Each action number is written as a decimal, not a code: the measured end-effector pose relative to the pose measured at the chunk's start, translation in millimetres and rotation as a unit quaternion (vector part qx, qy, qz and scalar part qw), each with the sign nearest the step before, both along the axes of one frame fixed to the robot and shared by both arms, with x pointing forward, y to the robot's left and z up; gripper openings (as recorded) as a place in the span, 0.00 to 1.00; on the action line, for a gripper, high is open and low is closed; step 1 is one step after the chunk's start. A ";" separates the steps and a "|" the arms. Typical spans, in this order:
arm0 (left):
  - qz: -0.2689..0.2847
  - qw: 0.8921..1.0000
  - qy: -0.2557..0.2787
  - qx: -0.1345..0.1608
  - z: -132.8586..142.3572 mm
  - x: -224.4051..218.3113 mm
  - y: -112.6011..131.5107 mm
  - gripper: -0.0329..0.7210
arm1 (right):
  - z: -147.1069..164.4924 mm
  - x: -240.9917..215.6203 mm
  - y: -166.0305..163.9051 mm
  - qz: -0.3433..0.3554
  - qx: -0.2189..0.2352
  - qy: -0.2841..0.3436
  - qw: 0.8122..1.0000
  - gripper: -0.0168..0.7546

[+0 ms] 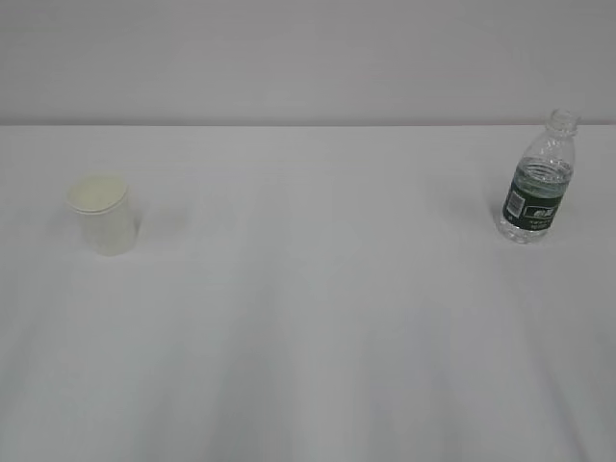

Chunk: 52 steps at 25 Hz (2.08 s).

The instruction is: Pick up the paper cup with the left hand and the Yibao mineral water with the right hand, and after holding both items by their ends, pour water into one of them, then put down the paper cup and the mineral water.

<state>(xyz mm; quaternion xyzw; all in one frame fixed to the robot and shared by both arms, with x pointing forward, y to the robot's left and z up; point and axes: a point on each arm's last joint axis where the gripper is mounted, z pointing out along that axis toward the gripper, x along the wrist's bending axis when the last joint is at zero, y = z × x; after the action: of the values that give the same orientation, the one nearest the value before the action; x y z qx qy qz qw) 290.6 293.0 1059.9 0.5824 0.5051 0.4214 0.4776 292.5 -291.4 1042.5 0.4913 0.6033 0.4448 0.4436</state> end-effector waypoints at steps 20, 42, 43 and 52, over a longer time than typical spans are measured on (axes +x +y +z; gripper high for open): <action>0.012 0.999 0.043 -0.027 -9.5 59.5 -4.8 0.83 | 3.1 5.7 -0.2 -0.003 0.001 -0.012 1.000 0.78; 0.036 0.993 0.106 -0.032 -42.0 119.7 -7.6 0.83 | -11.9 72.0 1.0 -0.017 -0.003 0.060 0.998 0.78; 0.034 0.993 0.105 -0.031 -43.1 121.7 -8.5 0.83 | -13.5 74.8 1.1 -0.018 -0.004 0.065 0.998 0.78; 0.012 0.994 0.105 -0.012 -51.8 133.6 -17.6 0.78 | -27.1 102.4 1.2 -0.025 -0.007 0.083 0.996 0.78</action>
<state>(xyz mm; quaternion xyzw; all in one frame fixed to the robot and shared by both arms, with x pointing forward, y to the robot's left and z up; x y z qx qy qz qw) 424.3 275.4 1008.2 0.6118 0.5645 0.3568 0.4240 394.9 -290.1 1015.4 0.5385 0.6283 0.3872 0.4067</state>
